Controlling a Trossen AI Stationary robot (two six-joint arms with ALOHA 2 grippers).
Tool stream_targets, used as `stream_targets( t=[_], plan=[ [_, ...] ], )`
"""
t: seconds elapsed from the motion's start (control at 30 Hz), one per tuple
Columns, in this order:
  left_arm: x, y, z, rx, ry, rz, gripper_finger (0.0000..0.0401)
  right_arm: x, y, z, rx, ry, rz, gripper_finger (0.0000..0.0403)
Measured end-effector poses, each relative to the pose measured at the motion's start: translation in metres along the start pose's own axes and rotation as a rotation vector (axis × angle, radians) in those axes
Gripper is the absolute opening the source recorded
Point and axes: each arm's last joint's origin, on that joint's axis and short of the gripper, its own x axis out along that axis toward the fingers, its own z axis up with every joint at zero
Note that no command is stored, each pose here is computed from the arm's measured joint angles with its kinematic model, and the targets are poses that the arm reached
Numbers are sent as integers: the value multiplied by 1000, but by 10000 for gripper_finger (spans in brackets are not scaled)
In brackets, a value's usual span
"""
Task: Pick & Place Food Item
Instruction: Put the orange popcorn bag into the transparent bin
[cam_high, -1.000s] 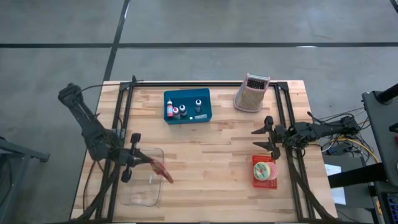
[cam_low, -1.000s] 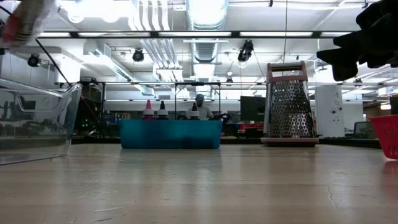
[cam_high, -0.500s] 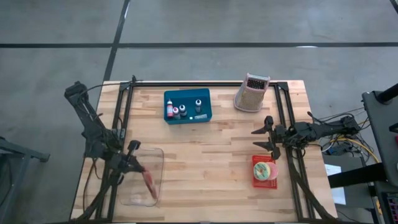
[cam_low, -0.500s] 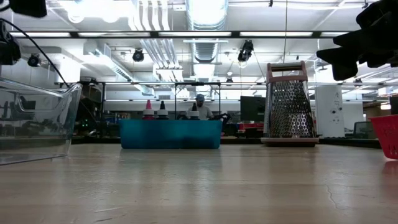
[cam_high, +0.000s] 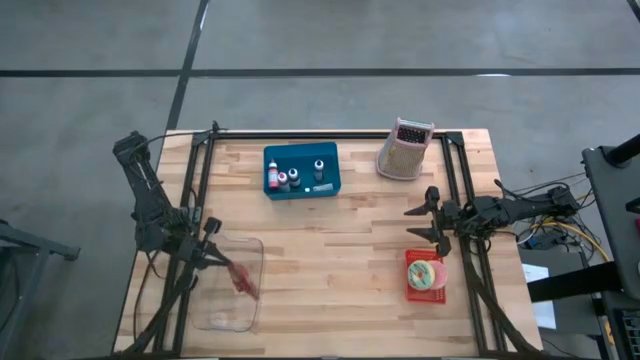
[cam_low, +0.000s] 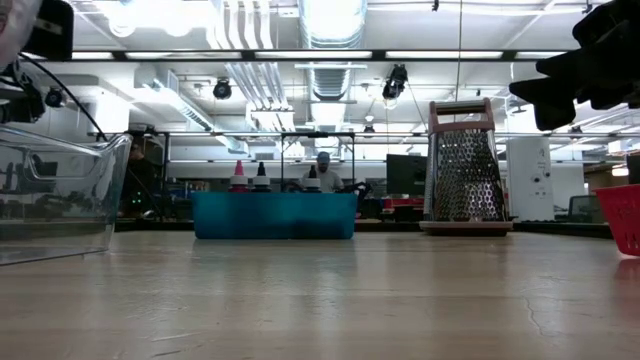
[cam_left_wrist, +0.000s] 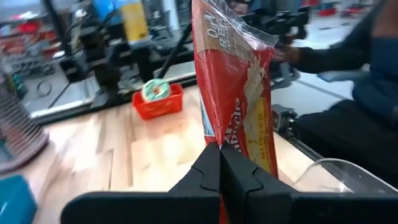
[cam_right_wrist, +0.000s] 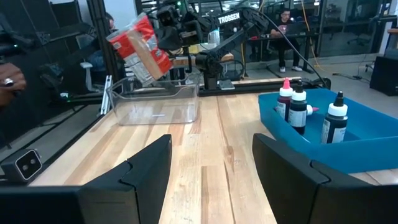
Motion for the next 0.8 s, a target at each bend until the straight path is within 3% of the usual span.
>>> stream_targets(
  t=[0.8],
  plan=[
    [2, -3, -26, -210, 210, 93, 0, 0, 0, -1, 10, 9, 5, 219]
  ],
)
